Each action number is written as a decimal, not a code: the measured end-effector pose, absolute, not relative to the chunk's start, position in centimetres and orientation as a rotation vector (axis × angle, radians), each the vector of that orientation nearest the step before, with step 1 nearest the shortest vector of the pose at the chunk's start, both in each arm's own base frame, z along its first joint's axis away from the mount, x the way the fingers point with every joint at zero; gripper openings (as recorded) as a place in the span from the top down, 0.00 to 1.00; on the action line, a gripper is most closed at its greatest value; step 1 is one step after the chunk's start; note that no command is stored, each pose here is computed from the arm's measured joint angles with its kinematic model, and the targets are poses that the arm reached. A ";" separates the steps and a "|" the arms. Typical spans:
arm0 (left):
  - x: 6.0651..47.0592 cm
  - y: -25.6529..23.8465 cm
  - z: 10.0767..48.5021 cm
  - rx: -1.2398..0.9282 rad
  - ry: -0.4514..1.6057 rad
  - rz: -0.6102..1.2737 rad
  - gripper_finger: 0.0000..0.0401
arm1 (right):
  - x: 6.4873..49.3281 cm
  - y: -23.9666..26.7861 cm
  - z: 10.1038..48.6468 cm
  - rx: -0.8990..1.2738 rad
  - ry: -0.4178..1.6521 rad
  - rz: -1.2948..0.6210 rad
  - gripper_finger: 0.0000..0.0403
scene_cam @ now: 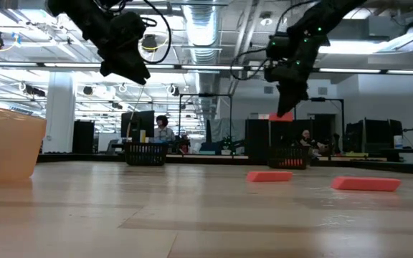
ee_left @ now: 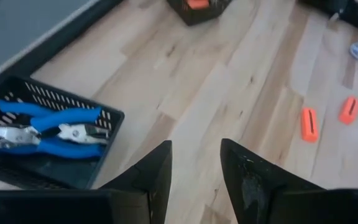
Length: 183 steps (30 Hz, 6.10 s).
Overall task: Pick & Place School Supplies
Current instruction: Put the orange eraser into the right black bin
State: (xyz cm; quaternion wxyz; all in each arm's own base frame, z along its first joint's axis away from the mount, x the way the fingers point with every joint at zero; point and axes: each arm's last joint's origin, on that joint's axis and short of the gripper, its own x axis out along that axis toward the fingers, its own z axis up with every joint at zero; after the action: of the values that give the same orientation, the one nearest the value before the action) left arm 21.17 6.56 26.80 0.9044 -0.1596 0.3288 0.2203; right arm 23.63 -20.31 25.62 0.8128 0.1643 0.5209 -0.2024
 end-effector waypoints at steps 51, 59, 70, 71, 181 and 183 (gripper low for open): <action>22.6 6.9 29.1 -0.311 0.400 0.405 0.67 | 33.2 -6.7 24.5 0.610 1.007 0.172 0.61; 22.7 6.6 29.1 -0.311 0.404 0.319 0.67 | 33.9 3.0 24.7 0.521 1.058 0.030 0.67; 22.8 6.4 29.3 -0.184 0.410 0.202 0.77 | 31.2 12.3 23.7 0.768 0.700 -0.624 0.97; 22.9 6.4 29.3 -0.181 0.403 0.201 0.80 | 31.1 12.7 23.8 0.793 0.623 -0.672 0.95; 27.6 7.0 25.7 -0.328 0.415 0.170 0.99 | 21.4 8.4 11.4 0.902 0.860 -0.317 1.00; 27.6 7.0 25.7 -0.328 0.414 0.170 0.99 | 21.6 8.2 11.7 0.911 0.834 -0.303 1.00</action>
State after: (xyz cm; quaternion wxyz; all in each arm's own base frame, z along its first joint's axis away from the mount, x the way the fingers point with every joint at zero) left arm 27.56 6.99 25.69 0.9617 -0.1621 0.2045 0.0837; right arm 21.60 8.22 11.68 0.8047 0.4252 0.3893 -0.1417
